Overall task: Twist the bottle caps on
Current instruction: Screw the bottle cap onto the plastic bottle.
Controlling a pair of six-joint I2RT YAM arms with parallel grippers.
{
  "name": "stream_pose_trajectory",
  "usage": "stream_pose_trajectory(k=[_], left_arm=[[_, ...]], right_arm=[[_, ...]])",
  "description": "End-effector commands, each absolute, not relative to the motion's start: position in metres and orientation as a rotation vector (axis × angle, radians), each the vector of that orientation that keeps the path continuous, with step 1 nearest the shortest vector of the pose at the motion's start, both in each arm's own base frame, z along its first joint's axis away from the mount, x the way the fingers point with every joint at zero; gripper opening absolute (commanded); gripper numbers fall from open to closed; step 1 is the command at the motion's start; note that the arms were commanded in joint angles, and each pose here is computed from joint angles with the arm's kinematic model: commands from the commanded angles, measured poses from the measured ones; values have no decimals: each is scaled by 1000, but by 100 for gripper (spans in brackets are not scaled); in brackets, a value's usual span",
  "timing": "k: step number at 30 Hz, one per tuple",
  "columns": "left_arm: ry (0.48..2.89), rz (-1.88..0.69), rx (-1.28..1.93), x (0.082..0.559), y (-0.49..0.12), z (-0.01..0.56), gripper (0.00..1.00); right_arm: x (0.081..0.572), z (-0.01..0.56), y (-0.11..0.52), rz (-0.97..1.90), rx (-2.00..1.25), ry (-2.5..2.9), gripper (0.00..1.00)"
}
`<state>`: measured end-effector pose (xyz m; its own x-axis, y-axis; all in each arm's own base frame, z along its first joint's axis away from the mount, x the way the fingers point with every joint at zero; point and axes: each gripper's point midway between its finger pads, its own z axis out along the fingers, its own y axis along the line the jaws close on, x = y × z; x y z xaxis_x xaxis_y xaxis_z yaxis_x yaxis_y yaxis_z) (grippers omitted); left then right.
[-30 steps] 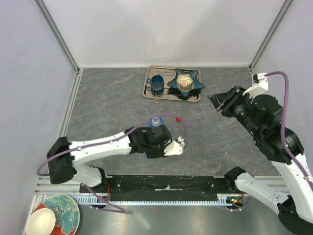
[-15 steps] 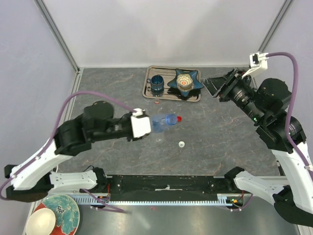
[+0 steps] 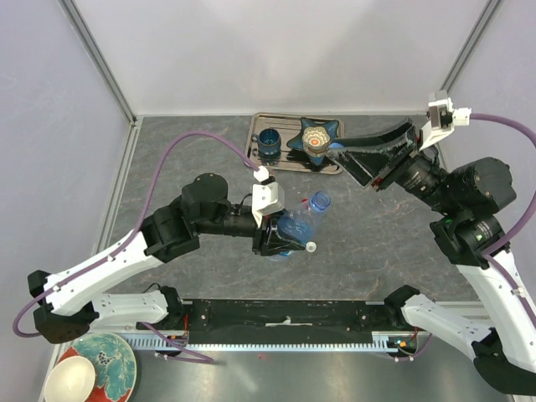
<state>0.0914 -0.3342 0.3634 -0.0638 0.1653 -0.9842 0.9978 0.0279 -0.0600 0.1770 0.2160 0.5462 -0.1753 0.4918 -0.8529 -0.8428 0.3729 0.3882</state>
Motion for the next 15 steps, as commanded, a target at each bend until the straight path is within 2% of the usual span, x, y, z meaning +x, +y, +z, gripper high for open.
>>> stream_pose_trajectory(k=[1, 15], left_arm=[[1220, -1423, 1196, 73, -342, 410, 20], [1250, -1430, 1158, 90, -339, 393, 20]], right_arm=[[137, 565, 225, 1326, -590, 1039, 0], [135, 540, 246, 1434, -703, 1136, 0]])
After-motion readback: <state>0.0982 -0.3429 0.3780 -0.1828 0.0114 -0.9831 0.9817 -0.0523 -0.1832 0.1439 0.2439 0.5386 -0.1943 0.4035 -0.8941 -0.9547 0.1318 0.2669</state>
